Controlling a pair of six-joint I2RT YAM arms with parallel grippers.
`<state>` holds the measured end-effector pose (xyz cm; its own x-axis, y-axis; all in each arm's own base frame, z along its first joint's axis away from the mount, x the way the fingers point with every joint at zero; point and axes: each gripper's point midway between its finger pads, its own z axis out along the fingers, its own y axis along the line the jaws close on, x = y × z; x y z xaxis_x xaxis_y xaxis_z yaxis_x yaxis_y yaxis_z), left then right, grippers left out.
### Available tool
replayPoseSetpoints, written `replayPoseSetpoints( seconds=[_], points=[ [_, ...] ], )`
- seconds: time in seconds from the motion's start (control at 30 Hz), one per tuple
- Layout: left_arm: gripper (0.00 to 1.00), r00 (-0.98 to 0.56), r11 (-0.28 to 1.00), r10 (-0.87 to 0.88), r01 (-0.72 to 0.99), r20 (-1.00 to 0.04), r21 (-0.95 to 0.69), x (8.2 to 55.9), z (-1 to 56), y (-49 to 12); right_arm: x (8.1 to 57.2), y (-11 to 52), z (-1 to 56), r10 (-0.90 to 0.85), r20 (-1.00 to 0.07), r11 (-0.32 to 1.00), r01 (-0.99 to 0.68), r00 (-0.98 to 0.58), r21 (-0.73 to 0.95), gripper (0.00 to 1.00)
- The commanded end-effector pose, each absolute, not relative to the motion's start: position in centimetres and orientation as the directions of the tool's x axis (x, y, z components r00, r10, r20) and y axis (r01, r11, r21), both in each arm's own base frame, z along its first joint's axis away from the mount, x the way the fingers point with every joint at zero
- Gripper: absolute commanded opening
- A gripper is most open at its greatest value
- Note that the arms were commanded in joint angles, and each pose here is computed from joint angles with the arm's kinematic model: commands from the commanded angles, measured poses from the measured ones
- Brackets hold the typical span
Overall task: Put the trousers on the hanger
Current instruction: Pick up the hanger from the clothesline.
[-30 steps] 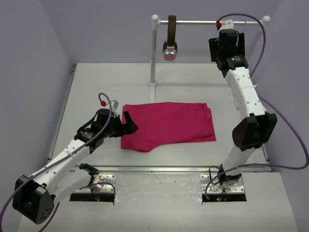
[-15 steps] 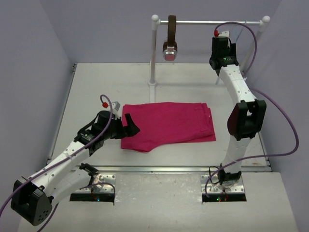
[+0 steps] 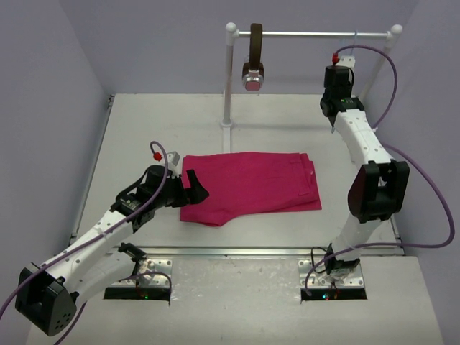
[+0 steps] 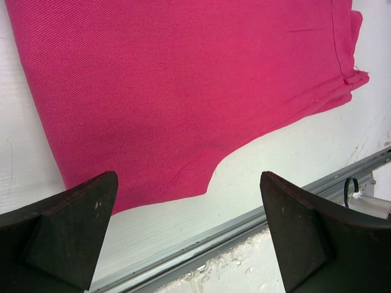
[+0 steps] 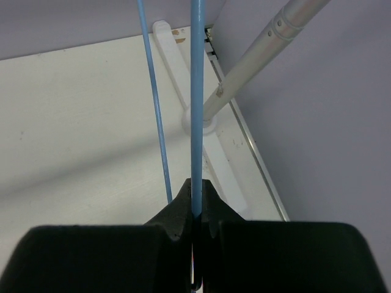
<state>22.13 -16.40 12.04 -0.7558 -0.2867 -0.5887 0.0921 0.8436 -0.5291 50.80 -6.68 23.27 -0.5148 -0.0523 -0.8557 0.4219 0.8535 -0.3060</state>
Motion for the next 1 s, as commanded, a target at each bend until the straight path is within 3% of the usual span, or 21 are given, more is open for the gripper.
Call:
replayPoseSetpoints(
  seconds=[0.0, 0.47, 0.67, 0.83, 0.97],
  points=[
    [1.0, -0.73, 0.837, -0.294, 0.114, -0.617, -0.535, 22.6, 13.1, -16.7, 50.0, -5.3, 26.3, 0.006, -0.915, 0.895, 0.41, -0.403, -0.175, 0.0],
    [1.0, -0.736, 0.858, -0.322, 0.038, -0.595, -0.512, 22.9, 12.1, -16.0, 48.4, -3.8, 33.9, -0.014, -0.965, 0.939, 0.328, -0.263, -0.103, 0.0],
    [1.0, -0.724, 0.869, -0.35, -0.013, -0.594, -0.495, 23.3, 11.7, -15.3, 46.5, -3.2, 34.8, -0.006, -0.956, 0.954, 0.286, -0.294, -0.094, 0.0],
    [1.0, -0.713, 0.871, -0.371, -0.044, -0.595, -0.49, 23.8, 11.8, -15.0, 44.2, -2.1, 32.5, 0.018, -0.908, 0.97, 0.226, -0.419, -0.086, 0.0],
    [1.0, -0.686, 0.866, -0.402, -0.07, -0.606, -0.495, 24.3, 12.6, -14.7, 41.7, -1.1, 30.8, 0.06, -0.903, 0.981, 0.192, -0.425, -0.025, 0.0]
  ],
)
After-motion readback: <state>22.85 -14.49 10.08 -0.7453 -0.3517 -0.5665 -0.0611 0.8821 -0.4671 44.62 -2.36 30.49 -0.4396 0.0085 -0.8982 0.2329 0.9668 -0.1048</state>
